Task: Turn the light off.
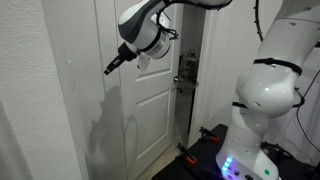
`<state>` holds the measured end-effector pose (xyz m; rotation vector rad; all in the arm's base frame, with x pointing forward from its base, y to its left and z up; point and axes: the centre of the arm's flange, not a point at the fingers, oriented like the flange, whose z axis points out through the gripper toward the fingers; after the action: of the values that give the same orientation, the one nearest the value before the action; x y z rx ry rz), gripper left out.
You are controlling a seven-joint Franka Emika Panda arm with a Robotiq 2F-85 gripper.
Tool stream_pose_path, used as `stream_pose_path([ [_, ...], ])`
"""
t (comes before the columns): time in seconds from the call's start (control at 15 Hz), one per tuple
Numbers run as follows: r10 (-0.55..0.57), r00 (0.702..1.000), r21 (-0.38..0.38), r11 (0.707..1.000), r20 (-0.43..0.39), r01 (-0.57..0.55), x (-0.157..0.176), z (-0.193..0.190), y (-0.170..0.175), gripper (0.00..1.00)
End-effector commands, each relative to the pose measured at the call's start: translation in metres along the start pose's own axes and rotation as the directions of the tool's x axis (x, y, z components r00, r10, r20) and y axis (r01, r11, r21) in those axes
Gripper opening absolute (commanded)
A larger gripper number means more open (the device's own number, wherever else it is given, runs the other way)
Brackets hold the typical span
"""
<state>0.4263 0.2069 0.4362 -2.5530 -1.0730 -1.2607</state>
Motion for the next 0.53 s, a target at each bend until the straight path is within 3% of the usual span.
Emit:
stream_pose_path([
  [0.0, -0.002, 0.997, -0.006, 1.000, -0.071, 0.002, -0.006, 0.008, 0.008, 0.17],
  [0.13, -0.003, 0.996, 0.009, 1.000, -0.090, 0.004, -0.001, 0.013, 0.010, 0.02],
  [0.47, -0.014, 0.993, 0.044, 0.999, -0.118, 0.019, 0.006, 0.032, 0.016, 0.00],
])
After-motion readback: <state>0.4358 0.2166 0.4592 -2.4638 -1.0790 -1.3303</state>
